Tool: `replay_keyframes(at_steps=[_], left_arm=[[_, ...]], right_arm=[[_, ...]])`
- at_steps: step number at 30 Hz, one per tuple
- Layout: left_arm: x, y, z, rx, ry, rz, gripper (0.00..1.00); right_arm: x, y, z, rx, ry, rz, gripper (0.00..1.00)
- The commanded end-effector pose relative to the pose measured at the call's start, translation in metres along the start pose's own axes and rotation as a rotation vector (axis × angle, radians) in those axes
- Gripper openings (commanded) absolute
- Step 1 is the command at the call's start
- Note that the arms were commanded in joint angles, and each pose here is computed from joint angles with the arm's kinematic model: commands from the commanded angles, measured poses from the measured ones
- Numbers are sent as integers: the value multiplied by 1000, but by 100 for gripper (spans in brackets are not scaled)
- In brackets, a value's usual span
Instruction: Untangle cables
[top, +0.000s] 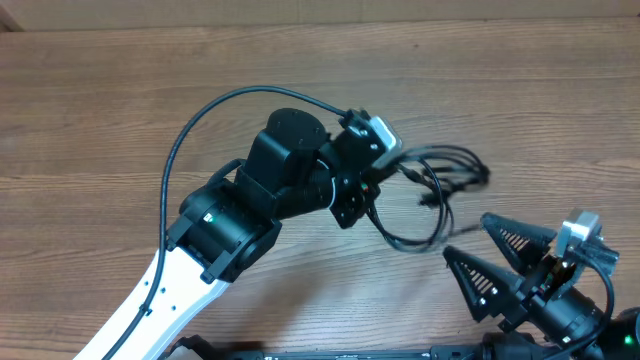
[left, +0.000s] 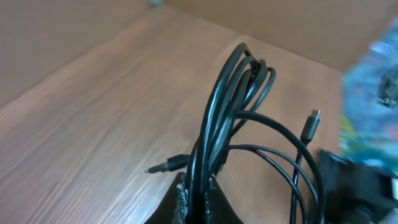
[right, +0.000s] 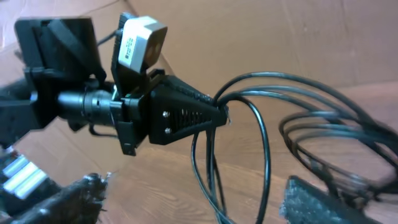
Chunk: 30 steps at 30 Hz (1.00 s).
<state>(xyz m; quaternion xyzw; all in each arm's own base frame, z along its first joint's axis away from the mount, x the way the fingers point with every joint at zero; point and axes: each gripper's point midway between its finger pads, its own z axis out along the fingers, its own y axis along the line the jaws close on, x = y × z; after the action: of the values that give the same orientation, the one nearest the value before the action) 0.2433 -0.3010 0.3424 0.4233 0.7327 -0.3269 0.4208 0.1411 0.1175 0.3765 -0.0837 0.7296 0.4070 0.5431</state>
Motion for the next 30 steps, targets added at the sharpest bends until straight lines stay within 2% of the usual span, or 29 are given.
replay_keyframes(at_steps=[1, 6, 11, 14, 15, 16, 20, 22, 24, 27, 30], left_arm=[[-21, -34, -14, 163, -78, 136, 4], [-28, -37, -15, 182, -109, 155, 4], [-37, -53, -20, 272, -158, 183, 4], [-43, -62, -24, 328, -187, 203, 4], [-44, -67, -26, 353, -197, 210, 4], [-45, -70, -27, 374, -203, 215, 4], [-43, -69, -23, 379, -194, 208, 4], [-43, -68, -21, 379, -191, 205, 4], [-45, -68, -19, 384, -201, 206, 4], [-50, -66, -17, 385, -217, 193, 8], [-51, -66, -16, 386, -221, 196, 12]], right_arm=[[-1, 5, -1, -22, 4, 6, 72], [7, -11, -1, 60, 20, 53, 67], [15, -16, -2, 86, 47, 84, 75], [15, -17, -2, 88, 45, 83, 73], [15, -17, -2, 88, 45, 83, 70], [15, -17, -2, 88, 45, 83, 62], [15, -16, -2, 84, 47, 84, 46], [16, -15, -2, 76, 51, 85, 43], [16, -14, -2, 74, 52, 85, 43], [17, -11, -2, 55, 60, 86, 56], [18, -9, -1, 44, 66, 87, 59]])
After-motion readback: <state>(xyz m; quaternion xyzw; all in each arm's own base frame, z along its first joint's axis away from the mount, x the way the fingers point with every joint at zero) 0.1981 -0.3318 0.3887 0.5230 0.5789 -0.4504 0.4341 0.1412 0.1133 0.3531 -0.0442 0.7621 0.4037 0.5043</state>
